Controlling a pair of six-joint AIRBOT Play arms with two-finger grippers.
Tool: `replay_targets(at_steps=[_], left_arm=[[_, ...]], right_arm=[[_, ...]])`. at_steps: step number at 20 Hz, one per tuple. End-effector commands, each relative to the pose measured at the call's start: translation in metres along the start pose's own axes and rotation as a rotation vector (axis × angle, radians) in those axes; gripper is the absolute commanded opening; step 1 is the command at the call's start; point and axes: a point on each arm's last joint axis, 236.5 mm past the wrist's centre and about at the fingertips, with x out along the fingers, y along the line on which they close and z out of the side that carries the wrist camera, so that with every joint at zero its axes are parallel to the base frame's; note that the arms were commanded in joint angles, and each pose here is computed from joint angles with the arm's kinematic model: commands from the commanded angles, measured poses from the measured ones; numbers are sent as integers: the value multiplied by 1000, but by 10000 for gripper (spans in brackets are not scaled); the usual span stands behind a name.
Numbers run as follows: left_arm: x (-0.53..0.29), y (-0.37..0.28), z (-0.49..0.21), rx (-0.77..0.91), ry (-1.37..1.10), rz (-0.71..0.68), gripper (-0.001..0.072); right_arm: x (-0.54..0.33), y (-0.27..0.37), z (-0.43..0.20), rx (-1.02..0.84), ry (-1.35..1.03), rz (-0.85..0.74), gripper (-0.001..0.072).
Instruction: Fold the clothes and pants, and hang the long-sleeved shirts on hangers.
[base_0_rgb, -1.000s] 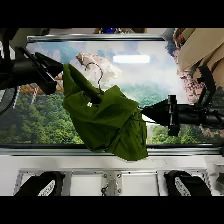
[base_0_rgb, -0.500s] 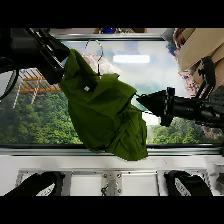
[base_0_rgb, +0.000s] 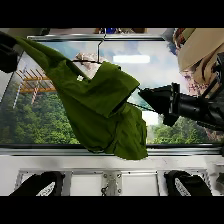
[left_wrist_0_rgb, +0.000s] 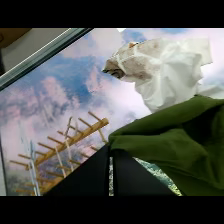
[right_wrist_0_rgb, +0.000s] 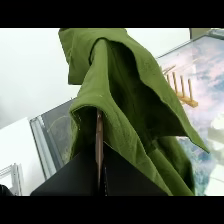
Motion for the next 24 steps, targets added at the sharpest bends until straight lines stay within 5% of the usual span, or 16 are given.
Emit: replay_targets(at_steps=[1,8,17,24], left_arm=[[-5,44,-22,-121,51,123,10],[-1,27,-6,-96,7,79,11],[26,-38,8,44,24,-83,11],[24,-71,30,46,-68,-221,11]], right_arm=[[-3,16,2,-20,1,36,8],[-7,36,-26,42,123,108,9],[-4,1,-9,36,51,-40,8],[4,27,-19,62,78,121,8]])
